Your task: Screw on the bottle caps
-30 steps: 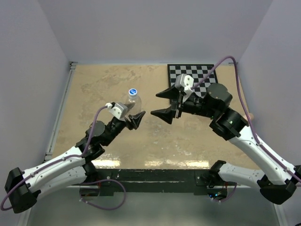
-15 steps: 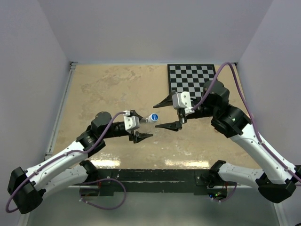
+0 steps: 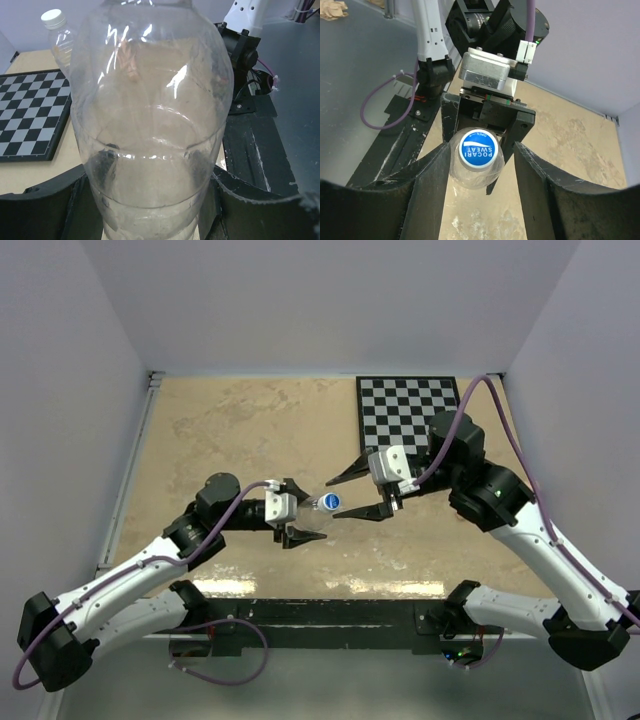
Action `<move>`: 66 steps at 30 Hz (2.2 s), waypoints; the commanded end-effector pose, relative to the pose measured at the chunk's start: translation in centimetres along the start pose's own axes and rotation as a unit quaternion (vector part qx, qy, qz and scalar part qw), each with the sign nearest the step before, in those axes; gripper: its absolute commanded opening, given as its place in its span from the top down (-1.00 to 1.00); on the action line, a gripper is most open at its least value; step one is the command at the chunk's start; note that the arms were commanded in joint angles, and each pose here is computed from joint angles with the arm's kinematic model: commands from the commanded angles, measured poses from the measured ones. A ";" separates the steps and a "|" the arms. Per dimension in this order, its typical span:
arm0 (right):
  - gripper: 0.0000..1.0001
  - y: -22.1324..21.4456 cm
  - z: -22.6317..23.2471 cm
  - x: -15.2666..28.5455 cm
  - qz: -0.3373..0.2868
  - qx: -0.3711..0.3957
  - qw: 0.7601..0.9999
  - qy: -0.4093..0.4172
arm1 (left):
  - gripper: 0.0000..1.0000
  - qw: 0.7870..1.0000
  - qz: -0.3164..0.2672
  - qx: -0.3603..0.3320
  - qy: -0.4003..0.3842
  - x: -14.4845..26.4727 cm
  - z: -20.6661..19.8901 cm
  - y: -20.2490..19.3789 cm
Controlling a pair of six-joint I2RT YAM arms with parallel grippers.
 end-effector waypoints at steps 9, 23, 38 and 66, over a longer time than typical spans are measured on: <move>0.00 1.4 0.2 -0.2 -0.027 0.021 0.999 0.033 | 1.00 0.999 -0.030 -0.034 -0.024 -0.4 0.2 2.6; 0.91 0.1 -0.8 -0.4 -0.006 -0.012 1.000 -0.009 | 1.00 0.997 -0.048 -0.043 0.044 0.1 1.7 4.2; 1.00 -2.0 -3.9 -0.5 -0.009 -0.159 0.971 -0.177 | 1.00 0.941 -0.119 -0.063 0.310 1.3 4.7 7.4; -0.40 0.9 -4.2 0.7 -0.070 -0.130 0.964 -0.222 | 1.00 0.882 -0.090 0.011 0.462 0.7 6.6 3.9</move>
Point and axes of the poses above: each gripper's point midway between its finger pads, its own x axis back along the fingers, its own z axis along the line the jaws close on, y = z × x, the point moved 4 cm from there along x, back along the fingers, and after that the axes turned 5 degrees about x, right-handed, at the moved point
